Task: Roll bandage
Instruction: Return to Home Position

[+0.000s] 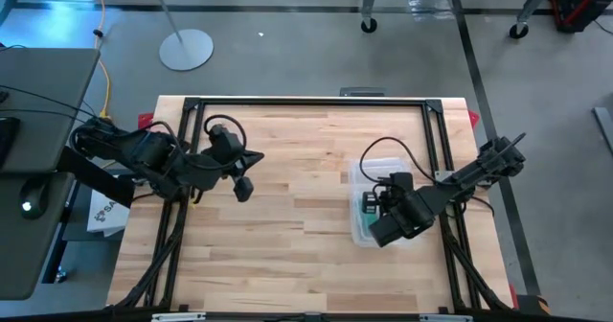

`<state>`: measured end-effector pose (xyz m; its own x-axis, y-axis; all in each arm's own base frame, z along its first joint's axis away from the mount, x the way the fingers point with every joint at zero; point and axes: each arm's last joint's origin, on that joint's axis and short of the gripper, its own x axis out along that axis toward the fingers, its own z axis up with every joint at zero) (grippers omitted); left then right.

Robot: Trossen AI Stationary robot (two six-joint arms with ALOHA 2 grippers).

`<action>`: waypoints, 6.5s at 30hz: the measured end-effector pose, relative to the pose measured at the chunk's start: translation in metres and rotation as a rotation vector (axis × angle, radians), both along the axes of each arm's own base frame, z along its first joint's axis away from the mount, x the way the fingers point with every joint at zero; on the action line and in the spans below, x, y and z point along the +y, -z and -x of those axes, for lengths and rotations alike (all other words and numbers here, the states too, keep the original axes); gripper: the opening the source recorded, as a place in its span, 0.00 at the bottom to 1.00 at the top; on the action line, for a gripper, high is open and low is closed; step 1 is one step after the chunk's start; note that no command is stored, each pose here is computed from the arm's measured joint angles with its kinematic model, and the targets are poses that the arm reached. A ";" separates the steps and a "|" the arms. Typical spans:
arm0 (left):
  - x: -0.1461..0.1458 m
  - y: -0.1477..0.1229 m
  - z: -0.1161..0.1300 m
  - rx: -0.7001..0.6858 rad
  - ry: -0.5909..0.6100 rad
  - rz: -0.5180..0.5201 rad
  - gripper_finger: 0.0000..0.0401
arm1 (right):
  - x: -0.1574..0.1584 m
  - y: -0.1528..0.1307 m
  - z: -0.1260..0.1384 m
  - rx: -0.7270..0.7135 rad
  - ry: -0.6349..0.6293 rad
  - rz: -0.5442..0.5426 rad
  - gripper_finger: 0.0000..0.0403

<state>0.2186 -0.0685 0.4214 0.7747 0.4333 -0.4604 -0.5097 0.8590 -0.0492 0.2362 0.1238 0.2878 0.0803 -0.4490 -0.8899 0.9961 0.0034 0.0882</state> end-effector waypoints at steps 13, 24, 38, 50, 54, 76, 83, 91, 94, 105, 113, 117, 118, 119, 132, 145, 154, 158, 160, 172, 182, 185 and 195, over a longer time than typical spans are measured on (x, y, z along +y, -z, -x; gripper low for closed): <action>0.000 0.000 0.000 0.008 0.008 -0.014 0.00 | 0.006 0.002 -0.009 -0.079 -0.006 -0.077 0.18; -0.001 0.000 0.000 0.009 0.026 0.001 0.00 | 0.002 -0.005 -0.003 -0.061 -0.017 -0.067 0.39; 0.003 0.022 -0.112 -0.176 0.404 0.133 0.00 | -0.026 -0.092 0.051 -0.279 -0.431 -0.052 0.48; 0.041 0.158 -0.242 -0.211 0.407 0.402 0.00 | -0.007 -0.025 0.091 -0.126 -0.457 -0.143 0.44; 0.053 0.200 -0.259 -0.171 0.367 0.530 0.00 | -0.009 0.014 0.099 -0.196 -0.444 -0.174 0.42; 0.089 0.094 -0.181 -0.089 0.203 0.319 0.00 | -0.041 -0.049 0.090 -0.269 -0.571 0.045 0.41; 0.083 0.077 -0.164 -0.082 0.210 0.313 0.00 | -0.044 -0.083 0.059 -0.475 -0.854 -0.026 0.41; 0.079 0.083 -0.163 -0.027 0.214 0.303 0.00 | -0.069 -0.048 0.037 -0.318 -0.736 -0.091 0.34; 0.077 0.086 -0.161 0.019 0.222 0.296 0.00 | -0.077 -0.038 0.041 -0.209 -0.615 -0.127 0.32; 0.062 0.096 -0.154 0.160 0.272 0.268 0.00 | -0.074 -0.049 0.034 -0.323 -0.706 -0.163 0.31; 0.060 0.096 -0.154 0.179 0.304 0.231 0.00 | -0.086 -0.010 0.020 -0.012 -0.575 -0.244 0.23; 0.061 0.097 -0.153 0.188 0.302 0.232 0.00 | -0.086 -0.023 0.027 0.028 -0.407 -0.203 0.16; 0.059 0.097 -0.153 0.189 0.305 0.232 0.00 | -0.086 -0.029 0.031 0.035 -0.376 -0.196 0.14; 0.058 0.097 -0.153 0.189 0.307 0.232 0.00 | -0.087 -0.033 0.036 0.068 -0.357 -0.192 0.13; 0.056 0.094 -0.151 0.187 0.313 0.232 0.00 | -0.086 -0.025 0.051 0.180 -0.324 -0.313 0.00; 0.057 0.040 -0.106 0.045 0.282 0.192 0.00 | -0.093 0.026 0.009 -0.132 -0.491 -0.278 0.00; 0.062 0.001 -0.057 -0.066 0.199 0.148 0.00 | -0.164 0.034 -0.016 -0.219 -0.341 -0.045 0.00; 0.064 -0.008 -0.040 -0.076 0.163 0.133 0.00 | -0.195 0.016 -0.018 -0.273 -0.298 0.058 0.00; 0.065 -0.011 -0.032 -0.088 0.140 0.137 0.00 | -0.203 -0.002 -0.017 -0.299 -0.304 0.113 0.00; 0.058 -0.020 -0.001 -0.102 0.062 0.163 0.00 | -0.185 -0.086 0.008 -0.416 -0.646 0.120 0.00; 0.059 -0.041 0.063 -0.205 0.003 0.153 0.00 | -0.129 -0.133 0.081 -0.601 -1.065 0.204 0.00; 0.064 -0.047 0.093 -0.246 -0.025 0.150 0.00 | -0.127 -0.134 0.125 -0.546 -1.058 0.224 0.00; 0.082 -0.042 0.174 -0.224 -0.182 0.011 0.00 | -0.126 -0.130 0.216 -0.652 -0.948 0.195 0.00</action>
<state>0.0449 0.0130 0.4638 0.7673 0.5709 -0.2921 -0.6312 0.7529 -0.1865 0.0200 -0.0025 0.4179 0.8736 -0.0885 -0.4785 0.3532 0.7918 0.4983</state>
